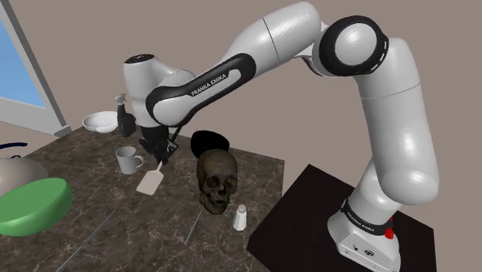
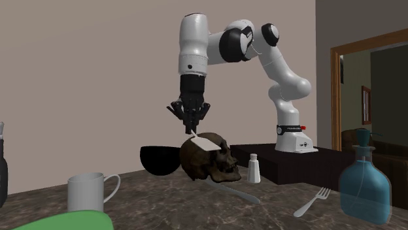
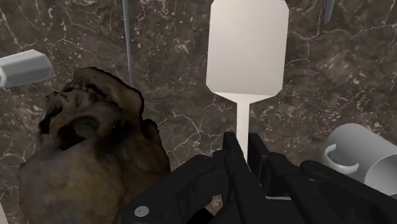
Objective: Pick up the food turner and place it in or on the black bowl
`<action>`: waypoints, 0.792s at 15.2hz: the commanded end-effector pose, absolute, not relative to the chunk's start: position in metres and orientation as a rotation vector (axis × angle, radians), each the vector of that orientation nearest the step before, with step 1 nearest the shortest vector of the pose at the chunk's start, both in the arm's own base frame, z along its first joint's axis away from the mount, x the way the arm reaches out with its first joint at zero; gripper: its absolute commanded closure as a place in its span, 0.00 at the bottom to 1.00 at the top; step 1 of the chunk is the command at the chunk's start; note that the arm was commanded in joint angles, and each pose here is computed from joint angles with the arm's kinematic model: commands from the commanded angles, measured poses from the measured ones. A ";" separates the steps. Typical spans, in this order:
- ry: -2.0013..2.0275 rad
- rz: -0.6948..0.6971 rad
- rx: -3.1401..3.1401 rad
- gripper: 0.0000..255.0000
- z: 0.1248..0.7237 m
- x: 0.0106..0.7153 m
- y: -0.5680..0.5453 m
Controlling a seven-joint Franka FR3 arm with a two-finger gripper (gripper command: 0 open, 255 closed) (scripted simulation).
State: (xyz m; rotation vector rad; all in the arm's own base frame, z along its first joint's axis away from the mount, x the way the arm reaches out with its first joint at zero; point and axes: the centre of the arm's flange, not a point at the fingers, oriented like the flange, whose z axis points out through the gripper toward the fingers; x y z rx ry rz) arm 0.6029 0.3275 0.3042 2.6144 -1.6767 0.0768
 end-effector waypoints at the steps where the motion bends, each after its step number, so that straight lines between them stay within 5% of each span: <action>1: -1.676 0.076 2.614 1.00 0.309 0.606 0.314; 12: -1.676 0.076 2.614 1.00 0.311 0.644 0.174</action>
